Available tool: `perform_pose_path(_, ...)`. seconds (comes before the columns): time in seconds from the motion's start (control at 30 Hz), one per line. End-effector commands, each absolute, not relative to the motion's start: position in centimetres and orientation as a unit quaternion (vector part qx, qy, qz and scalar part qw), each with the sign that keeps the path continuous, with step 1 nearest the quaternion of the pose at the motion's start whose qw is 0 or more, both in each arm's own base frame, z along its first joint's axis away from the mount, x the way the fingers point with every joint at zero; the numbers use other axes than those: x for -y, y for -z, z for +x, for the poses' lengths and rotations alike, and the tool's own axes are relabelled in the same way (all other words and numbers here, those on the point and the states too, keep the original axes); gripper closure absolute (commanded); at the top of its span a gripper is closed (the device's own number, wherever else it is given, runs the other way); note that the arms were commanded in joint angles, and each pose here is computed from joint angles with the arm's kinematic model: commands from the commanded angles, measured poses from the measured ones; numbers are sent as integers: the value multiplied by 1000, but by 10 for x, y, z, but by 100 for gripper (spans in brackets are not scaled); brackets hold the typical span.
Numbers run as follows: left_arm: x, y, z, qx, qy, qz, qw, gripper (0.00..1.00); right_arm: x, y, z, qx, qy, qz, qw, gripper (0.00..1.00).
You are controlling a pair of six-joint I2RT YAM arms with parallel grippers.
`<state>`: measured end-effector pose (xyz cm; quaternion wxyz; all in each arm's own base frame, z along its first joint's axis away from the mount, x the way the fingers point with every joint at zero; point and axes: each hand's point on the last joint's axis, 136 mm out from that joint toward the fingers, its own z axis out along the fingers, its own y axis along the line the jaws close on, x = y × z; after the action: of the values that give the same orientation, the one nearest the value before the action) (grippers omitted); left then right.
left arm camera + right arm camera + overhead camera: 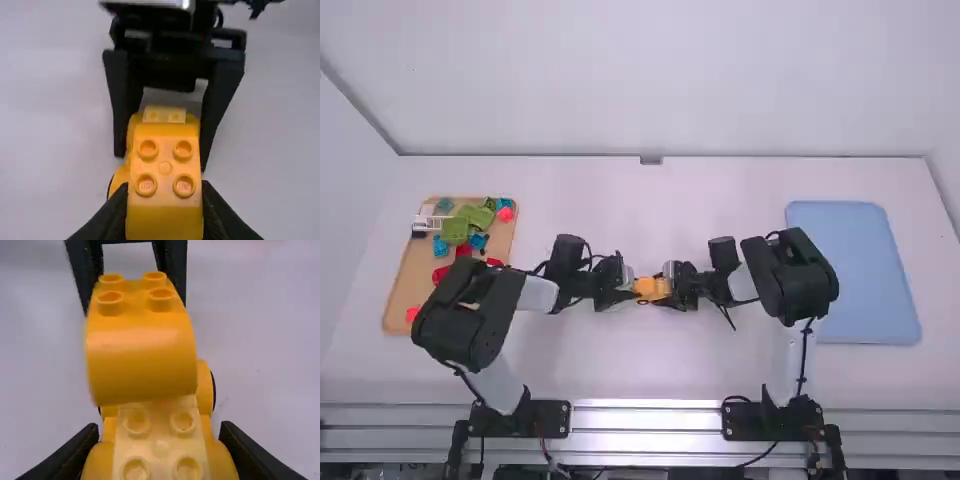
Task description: Assemble lego blocks to make yellow taxi
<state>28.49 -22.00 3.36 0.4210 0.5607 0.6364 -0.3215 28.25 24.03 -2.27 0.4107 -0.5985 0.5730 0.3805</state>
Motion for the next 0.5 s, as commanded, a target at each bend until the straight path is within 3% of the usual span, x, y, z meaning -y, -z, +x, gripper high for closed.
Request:
perform_pose_path(0.0,230,-36,281,-622,340,569,416,98,-241,26,280,-576,-385,-597,405,69)
perform_pose_path(0.47,233,-11,294,-655,339,563,373,98,-243,27,278,-573,-386,-600,403,69)
